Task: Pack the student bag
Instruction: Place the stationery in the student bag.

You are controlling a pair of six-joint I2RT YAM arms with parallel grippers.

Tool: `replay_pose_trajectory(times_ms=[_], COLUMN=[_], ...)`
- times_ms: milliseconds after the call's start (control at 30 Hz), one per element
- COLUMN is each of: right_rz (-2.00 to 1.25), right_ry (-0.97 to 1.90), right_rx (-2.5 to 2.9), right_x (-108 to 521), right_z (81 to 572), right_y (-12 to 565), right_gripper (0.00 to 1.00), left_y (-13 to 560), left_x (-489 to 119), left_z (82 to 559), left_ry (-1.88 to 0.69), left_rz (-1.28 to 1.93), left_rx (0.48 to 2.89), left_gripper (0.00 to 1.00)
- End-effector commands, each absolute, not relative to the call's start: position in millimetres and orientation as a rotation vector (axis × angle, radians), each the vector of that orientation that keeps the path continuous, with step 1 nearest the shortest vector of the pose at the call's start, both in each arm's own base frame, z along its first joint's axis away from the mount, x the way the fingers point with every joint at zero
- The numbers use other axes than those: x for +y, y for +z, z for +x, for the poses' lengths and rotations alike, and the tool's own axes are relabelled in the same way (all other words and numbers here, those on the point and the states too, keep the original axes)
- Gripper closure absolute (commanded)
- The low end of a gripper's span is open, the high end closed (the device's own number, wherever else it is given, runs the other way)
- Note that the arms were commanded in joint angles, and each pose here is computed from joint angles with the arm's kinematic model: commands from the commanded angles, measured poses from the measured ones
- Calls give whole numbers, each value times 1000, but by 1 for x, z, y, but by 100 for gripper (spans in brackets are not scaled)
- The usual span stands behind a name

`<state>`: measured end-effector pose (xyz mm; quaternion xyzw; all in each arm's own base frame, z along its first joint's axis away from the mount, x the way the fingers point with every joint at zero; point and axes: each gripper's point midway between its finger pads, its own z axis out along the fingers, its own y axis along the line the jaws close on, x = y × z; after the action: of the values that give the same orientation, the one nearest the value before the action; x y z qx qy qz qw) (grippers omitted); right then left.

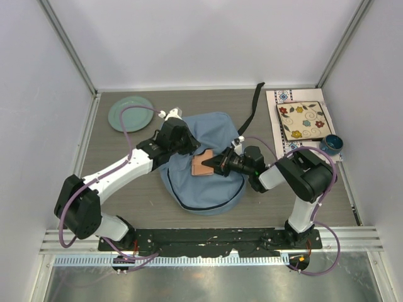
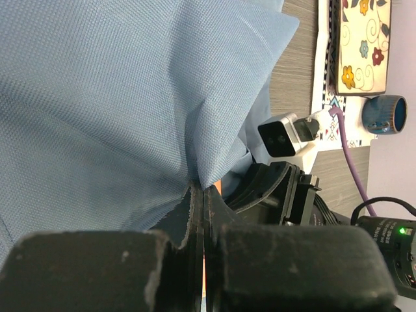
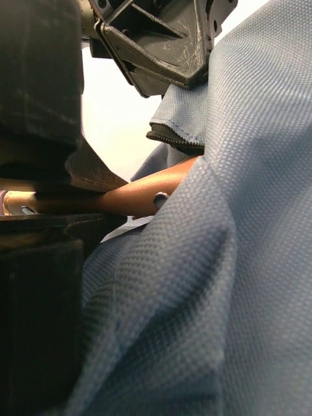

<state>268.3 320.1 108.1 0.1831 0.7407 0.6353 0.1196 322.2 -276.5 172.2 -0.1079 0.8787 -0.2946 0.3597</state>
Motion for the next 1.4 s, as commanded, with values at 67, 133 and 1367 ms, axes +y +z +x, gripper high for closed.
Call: replay_pose_trajectory(times_ms=[67, 133, 1367], right_rz=[787, 793, 536], right_ry=[1689, 1673, 1753], right_rx=[2158, 2141, 1725], right_x=[275, 266, 244], right_z=[292, 298, 309], right_y=[77, 77, 185], right_gripper=[99, 99, 99], left_y=[228, 231, 163], left_x=[-301, -303, -281], left_z=[304, 299, 271], left_ry=[-1053, -1085, -988], left_rz=[-200, -180, -209], left_rx=[2145, 2135, 2308], left_gripper=[100, 100, 95])
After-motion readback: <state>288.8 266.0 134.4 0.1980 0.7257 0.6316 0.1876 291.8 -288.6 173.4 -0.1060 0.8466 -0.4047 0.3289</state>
